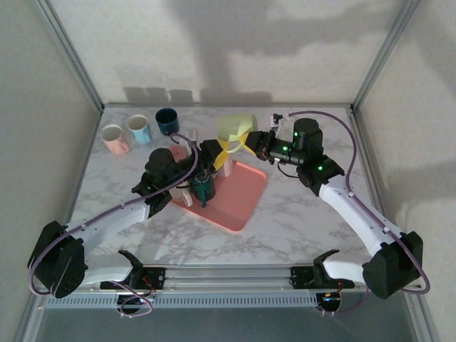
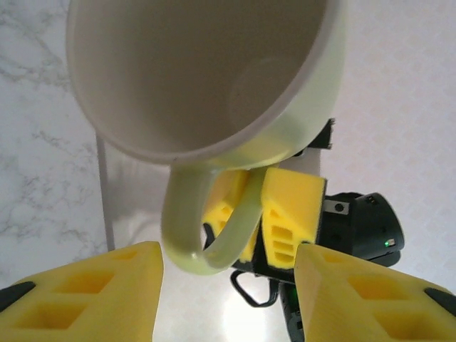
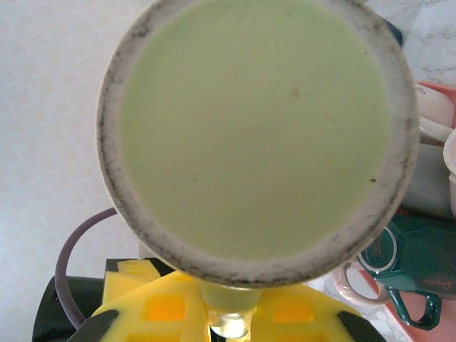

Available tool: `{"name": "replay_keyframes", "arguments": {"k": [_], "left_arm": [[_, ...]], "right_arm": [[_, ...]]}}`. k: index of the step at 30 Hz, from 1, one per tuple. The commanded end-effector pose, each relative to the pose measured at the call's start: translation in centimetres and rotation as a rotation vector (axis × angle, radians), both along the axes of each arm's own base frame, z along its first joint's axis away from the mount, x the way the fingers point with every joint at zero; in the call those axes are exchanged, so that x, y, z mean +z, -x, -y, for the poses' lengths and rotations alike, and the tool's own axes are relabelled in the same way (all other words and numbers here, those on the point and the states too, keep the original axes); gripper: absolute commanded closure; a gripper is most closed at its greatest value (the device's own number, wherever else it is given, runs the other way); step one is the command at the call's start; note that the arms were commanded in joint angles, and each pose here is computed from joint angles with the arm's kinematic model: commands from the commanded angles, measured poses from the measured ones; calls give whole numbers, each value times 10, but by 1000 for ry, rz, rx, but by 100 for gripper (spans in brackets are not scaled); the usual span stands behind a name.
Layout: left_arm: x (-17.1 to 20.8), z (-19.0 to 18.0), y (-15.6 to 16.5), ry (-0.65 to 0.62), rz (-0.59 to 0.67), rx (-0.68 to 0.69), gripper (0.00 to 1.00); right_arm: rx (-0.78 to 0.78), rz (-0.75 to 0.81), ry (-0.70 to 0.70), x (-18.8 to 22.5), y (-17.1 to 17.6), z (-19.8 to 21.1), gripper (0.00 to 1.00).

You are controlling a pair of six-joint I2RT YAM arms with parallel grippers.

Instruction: Turn the mug right side up

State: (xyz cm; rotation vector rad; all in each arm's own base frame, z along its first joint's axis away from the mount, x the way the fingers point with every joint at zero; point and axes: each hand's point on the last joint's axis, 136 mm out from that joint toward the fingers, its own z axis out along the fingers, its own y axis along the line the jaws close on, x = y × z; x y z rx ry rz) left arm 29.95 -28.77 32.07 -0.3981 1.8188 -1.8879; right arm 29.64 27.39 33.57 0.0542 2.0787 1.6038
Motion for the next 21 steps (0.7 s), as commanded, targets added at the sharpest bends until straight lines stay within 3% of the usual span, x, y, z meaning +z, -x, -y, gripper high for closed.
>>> {"name": "replay_keyframes", "arguments": {"k": [1,12,21], "left_arm": [[34,2,0,111,57,9,50],[43,19,4,157,74,-28,54],[46,30,4,184,87,-45,75]], "right_arm": [[29,153,-107,50,14,4,100],[31,120,-143,47,22,6,100],[35,106,-160,45,25,5,100]]}}
